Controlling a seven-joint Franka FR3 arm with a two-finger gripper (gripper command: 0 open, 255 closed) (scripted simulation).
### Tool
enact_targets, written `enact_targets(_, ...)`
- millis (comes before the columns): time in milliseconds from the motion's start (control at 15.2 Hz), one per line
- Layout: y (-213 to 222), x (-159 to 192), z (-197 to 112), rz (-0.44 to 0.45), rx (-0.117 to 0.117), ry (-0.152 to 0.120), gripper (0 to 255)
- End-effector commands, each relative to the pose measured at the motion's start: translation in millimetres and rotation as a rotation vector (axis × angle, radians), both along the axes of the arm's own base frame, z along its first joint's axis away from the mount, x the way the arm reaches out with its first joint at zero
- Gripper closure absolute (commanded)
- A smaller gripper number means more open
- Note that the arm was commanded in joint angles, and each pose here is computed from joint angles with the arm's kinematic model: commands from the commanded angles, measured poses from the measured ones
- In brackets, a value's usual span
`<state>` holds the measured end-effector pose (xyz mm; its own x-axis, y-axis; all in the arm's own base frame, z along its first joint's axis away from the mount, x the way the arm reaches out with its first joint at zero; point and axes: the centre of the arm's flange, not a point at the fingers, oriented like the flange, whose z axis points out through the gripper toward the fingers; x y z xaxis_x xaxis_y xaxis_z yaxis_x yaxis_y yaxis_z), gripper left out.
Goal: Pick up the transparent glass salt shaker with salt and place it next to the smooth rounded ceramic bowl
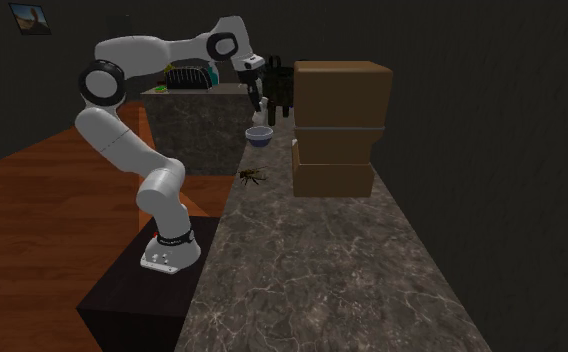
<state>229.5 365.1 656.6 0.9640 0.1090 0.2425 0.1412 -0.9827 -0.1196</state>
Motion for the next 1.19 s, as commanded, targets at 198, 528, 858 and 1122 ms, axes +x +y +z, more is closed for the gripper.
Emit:
enact_targets(198, 63, -26, 0, -0.001, 0.002, 0.001, 255)
enact_targets(528, 63, -26, -27, -0.001, 0.002, 0.001, 255)
enact_targets(858, 63, -26, -53, -0.001, 0.002, 0.001, 255)
enact_targets(1122, 63, -26, -74, -0.001, 0.002, 0.001, 255)
